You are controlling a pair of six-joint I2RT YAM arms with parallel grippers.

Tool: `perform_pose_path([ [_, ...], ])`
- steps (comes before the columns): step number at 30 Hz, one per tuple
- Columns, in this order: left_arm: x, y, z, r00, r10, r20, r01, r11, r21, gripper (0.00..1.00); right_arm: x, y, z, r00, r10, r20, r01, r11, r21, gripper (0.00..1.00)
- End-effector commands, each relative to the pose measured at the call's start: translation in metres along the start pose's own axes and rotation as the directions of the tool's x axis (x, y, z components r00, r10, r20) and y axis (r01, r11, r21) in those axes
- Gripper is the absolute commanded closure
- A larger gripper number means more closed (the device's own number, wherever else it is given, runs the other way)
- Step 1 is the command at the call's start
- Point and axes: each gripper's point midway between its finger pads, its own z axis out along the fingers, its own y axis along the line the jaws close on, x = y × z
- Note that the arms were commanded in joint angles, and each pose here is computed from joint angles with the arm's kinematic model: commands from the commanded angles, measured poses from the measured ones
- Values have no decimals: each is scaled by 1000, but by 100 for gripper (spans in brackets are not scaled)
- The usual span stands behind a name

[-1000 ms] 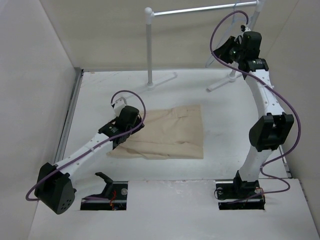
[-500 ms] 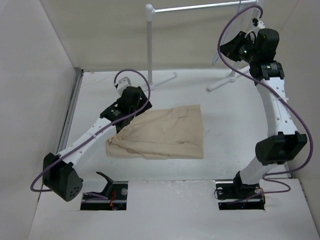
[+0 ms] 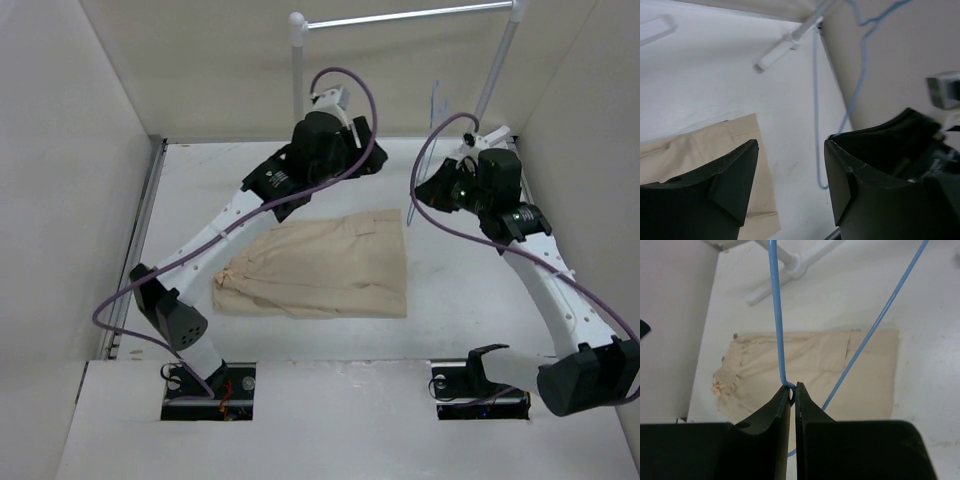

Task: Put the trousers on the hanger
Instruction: Pick up the hanger from the clothesline, then place the trousers on the hanger.

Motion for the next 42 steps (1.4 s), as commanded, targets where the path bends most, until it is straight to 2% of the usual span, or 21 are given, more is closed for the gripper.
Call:
perform_pose_path([
  [1, 24, -46, 5, 990, 116, -83, -105, 987, 123, 45, 22, -1, -9, 1000, -8, 3, 8, 1000, 17, 92],
  [5, 51, -64, 27, 977, 162, -138, -142, 979, 147, 40, 62, -8, -16, 999, 11, -51, -9, 999, 43, 92],
  [11, 90, -62, 62, 961, 183, -205, -158, 979, 131, 43, 96, -5, -24, 994, 45, -95, -42, 999, 33, 92],
  [17, 111, -47, 86, 955, 187, -232, -173, 982, 81, 61, 112, -4, -32, 992, 56, -115, -52, 998, 35, 92],
  [18, 112, -44, 89, 955, 186, -230, -176, 982, 64, 67, 114, -5, -35, 992, 57, -116, -53, 998, 41, 92],
  [19, 112, -38, 92, 957, 182, -227, -177, 983, 43, 78, 115, -8, -38, 991, 59, -116, -53, 997, 55, 91],
  [21, 113, -34, 91, 957, 177, -227, -176, 984, 26, 90, 120, -13, -43, 991, 59, -122, -50, 996, 78, 91],
  [23, 113, -31, 87, 964, 159, -215, -161, 987, 9, 95, 125, -19, -50, 990, 69, -127, -56, 994, 98, 90],
  [24, 114, -27, 86, 968, 143, -208, -147, 989, -4, 97, 126, -21, -55, 989, 74, -126, -62, 993, 104, 89],
  [28, 128, -23, 76, 984, 42, -173, -45, 999, -17, 100, 123, -19, -72, 991, 92, -95, -82, 992, 97, 62],
  [30, 137, -21, 72, 989, 2, -147, -6, 1000, -26, 100, 119, -25, -77, 992, 101, -75, -92, 989, 119, 55],
  [31, 142, -20, 71, 991, -13, -133, 8, 999, -31, 100, 117, -30, -78, 992, 109, -64, -99, 986, 133, 55],
  [32, 147, -19, 69, 992, -22, -121, 18, 999, -35, 100, 117, -37, -77, 991, 121, -57, -111, 982, 155, 59],
  [34, 158, -14, 67, 994, -35, -105, 29, 998, -60, 100, 119, -53, -71, 985, 166, -50, -152, 967, 203, 75],
  [36, 170, -8, 66, 995, -51, -91, 43, 995, -87, 100, 124, -64, -58, 976, 212, -53, -195, 955, 223, 85],
  [39, 189, 0, 68, 991, -105, -87, 96, 990, -104, 100, 127, -67, -38, 972, 230, -50, -215, 954, 210, 88],
  [42, 201, -7, 71, 976, -195, -94, 190, 980, -62, 100, 129, -70, -25, 968, 245, -54, -230, 951, 206, 88],
])
